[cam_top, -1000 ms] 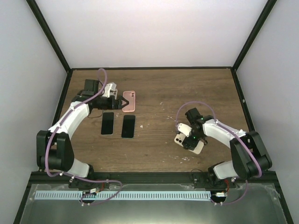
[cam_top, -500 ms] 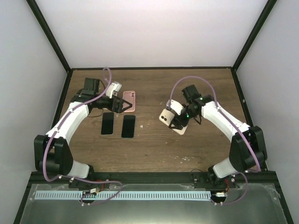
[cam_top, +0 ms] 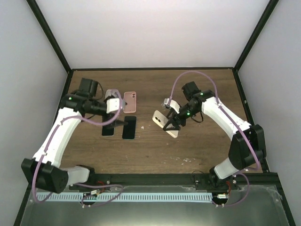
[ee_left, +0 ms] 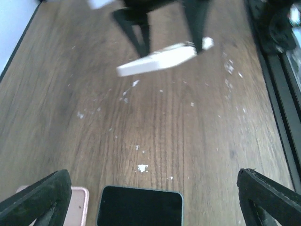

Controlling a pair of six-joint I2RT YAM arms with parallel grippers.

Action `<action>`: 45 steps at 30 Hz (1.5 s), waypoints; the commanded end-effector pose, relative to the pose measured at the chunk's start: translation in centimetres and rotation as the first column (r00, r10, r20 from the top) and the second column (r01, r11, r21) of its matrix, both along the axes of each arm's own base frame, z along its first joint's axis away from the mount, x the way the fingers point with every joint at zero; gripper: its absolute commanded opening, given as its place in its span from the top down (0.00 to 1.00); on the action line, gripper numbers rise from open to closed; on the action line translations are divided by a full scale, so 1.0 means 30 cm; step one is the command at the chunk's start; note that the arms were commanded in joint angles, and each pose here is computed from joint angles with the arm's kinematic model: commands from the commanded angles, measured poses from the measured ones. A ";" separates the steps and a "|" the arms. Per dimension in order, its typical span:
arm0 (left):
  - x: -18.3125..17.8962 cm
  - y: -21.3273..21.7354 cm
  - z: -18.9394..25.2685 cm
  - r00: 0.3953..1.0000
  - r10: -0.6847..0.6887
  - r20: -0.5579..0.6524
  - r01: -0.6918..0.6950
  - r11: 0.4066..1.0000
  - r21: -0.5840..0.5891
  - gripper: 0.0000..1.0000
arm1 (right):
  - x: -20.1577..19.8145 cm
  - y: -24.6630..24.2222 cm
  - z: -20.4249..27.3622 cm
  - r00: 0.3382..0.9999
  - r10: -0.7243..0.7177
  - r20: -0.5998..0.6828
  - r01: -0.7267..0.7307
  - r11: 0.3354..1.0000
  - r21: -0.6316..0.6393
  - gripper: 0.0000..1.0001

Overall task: Take the phone out of the phone case
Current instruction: Pick up the phone at the center of the board, then adjust the phone.

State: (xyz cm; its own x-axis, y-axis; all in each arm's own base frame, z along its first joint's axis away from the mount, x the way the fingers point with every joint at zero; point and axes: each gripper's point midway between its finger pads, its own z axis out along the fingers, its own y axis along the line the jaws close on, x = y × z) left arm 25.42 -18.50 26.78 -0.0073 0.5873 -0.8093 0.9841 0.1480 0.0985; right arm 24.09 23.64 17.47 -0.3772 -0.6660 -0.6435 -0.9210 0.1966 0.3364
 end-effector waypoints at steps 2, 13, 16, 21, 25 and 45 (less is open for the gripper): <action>-0.208 -0.016 -0.056 0.879 -0.387 0.280 0.356 0.922 0.156 0.05 | -0.070 0.078 0.131 0.992 0.127 -0.008 -0.124 0.979 0.160 0.53; -0.368 -0.142 -0.086 0.551 -0.642 0.534 0.581 0.754 0.306 0.23 | -0.167 0.180 0.143 0.960 0.276 -0.032 -0.267 0.948 0.173 0.54; -0.372 -0.165 -0.097 0.489 -0.662 0.568 0.594 0.730 0.339 0.30 | -0.192 0.200 0.142 0.951 0.306 -0.039 -0.295 0.940 0.172 0.54; -0.358 -0.203 -0.097 0.454 -0.666 0.592 0.595 0.721 0.355 0.39 | -0.231 0.228 0.132 0.937 0.345 -0.054 -0.332 0.928 0.170 0.54; -0.350 -0.214 -0.105 0.460 -0.667 0.586 0.596 0.721 0.353 0.44 | -0.255 0.243 0.126 0.928 0.368 -0.062 -0.353 0.920 0.169 0.54; -0.337 -0.219 -0.176 0.576 -0.654 0.489 0.582 0.749 0.316 0.87 | -0.348 0.292 0.154 0.892 0.449 -0.046 -0.433 0.881 0.193 0.53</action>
